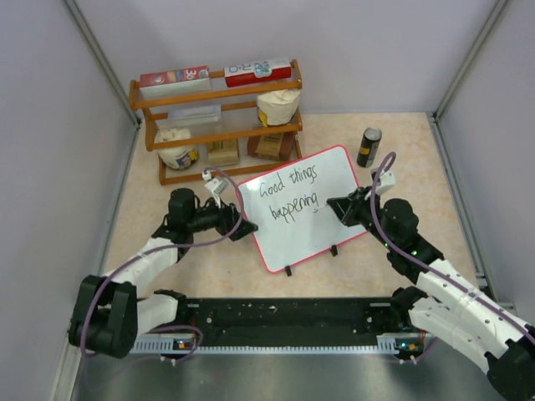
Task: Write a sentence on the whiteboard
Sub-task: Place the whiteboard marker at the center of the board.
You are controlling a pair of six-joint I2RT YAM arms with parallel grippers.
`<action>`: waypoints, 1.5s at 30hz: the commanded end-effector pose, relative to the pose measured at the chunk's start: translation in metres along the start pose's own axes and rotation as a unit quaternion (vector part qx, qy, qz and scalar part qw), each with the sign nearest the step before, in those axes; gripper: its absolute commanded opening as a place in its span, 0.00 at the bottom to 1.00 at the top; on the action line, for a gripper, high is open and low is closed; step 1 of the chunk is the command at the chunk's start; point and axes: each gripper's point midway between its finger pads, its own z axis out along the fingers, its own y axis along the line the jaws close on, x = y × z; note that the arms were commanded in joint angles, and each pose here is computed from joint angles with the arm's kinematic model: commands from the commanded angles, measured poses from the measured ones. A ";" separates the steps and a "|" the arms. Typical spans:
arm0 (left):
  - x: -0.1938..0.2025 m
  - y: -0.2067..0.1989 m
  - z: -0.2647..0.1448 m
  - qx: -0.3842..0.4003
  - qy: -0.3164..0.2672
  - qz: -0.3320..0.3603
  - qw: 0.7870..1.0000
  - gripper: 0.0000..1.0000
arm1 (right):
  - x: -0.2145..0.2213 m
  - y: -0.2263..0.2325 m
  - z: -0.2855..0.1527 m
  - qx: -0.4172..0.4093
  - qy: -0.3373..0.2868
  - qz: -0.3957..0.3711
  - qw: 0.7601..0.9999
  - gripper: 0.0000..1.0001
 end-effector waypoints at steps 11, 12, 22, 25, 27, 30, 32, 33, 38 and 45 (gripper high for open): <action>-0.054 0.000 -0.059 -0.162 -0.166 0.057 0.971 0.99 | -0.022 0.019 -0.006 -0.031 -0.014 0.005 0.999 0.00; -0.057 0.003 -0.063 -0.175 -0.176 0.056 0.967 0.99 | -0.020 0.019 -0.006 -0.033 -0.010 0.007 0.999 0.00; -0.089 -0.008 -0.097 -0.222 -0.257 0.052 0.939 0.99 | 0.051 0.004 -0.029 -0.024 0.099 0.073 0.992 0.00; -0.102 -0.014 -0.100 -0.216 -0.274 0.048 0.936 0.99 | 0.081 -0.005 -0.041 -0.009 0.141 0.107 0.984 0.00; -0.111 -0.020 -0.099 -0.206 -0.275 0.049 0.938 0.99 | 0.095 -0.004 -0.048 -0.009 0.162 0.137 0.977 0.00; -0.123 -0.026 -0.098 -0.200 -0.273 0.044 0.940 0.99 | 0.124 -0.010 -0.059 0.002 0.202 0.179 0.963 0.00; -0.131 -0.031 -0.098 -0.195 -0.270 0.047 0.942 0.99 | 0.146 -0.013 -0.066 0.004 0.231 0.203 0.951 0.00; -0.133 -0.033 -0.098 -0.190 -0.269 0.050 0.943 0.99 | 0.151 -0.014 -0.068 0.005 0.238 0.213 0.948 0.00; -0.144 -0.046 -0.097 -0.164 -0.277 0.068 0.944 0.99 | 0.178 -0.018 -0.079 0.015 0.274 0.254 0.927 0.00; -0.144 -0.051 -0.096 -0.152 -0.275 0.083 0.946 0.99 | 0.194 -0.024 -0.085 0.036 0.298 0.272 0.914 0.26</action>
